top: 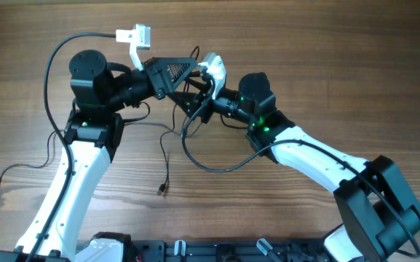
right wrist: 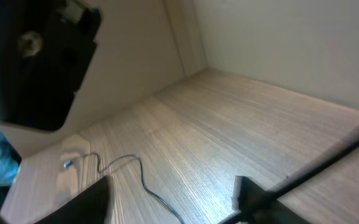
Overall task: Untangle cables
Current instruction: 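Pull the grippers apart, lifting the cable strands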
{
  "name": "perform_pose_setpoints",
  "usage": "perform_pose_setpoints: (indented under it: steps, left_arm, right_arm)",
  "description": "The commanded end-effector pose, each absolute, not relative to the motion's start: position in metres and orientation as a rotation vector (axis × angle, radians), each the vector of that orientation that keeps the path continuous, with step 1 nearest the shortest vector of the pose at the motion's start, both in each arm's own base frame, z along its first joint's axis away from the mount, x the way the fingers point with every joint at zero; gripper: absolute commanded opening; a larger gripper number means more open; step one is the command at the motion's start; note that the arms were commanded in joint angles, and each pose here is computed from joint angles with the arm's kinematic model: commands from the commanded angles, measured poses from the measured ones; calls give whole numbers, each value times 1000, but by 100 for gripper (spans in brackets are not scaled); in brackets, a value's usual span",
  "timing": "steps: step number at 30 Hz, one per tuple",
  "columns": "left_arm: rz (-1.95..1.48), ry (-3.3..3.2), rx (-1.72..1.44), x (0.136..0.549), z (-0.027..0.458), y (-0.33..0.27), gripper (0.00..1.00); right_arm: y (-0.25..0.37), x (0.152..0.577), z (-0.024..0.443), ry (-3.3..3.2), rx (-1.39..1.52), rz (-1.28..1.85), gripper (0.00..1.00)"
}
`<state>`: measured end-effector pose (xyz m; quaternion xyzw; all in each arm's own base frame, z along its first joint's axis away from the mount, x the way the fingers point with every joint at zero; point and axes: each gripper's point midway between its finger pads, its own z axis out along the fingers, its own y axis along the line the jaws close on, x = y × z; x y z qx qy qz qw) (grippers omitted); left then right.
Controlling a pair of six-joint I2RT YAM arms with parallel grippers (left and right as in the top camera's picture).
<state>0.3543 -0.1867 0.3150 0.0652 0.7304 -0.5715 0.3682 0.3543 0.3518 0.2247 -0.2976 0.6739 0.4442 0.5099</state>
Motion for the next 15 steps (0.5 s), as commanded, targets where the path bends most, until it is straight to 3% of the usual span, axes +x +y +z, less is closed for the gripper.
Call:
perform_pose_setpoints:
  steps: [1, 4, 5, 6, 8, 9, 11, 15]
  left_arm:
    - [-1465, 1858, 160, 354, 322, -185, 4]
    - [-1452, 1861, 135, 358, 321, -177, 4]
    - [-1448, 1870, 117, 359, 319, -174, 12]
    - [-1442, 1892, 81, 361, 314, -167, 54]
    - [-1423, 1936, 36, 363, 302, -158, 79]
    - [-1401, 1956, 36, 363, 296, -155, 82]
    - [-1312, 2047, -21, 365, 270, -145, 98]
    - [-1060, 2278, -321, 370, 203, -113, 100]
  right_arm:
    - [348, 366, 223, 1640, -655, 1034, 8]
    - [332, 383, 225, 1666, -557, 1023, 4]
    - [324, 390, 225, 1684, -505, 1040, 4]
    - [310, 400, 225, 1723, -415, 1088, 4]
    - [292, 408, 225, 1749, -357, 1149, 4]
    - [284, 413, 225, 1759, -320, 1170, 4]
    - [266, 420, 228, 1776, -260, 1241, 4]
    - [253, 409, 261, 1657, -352, 1399, 4]
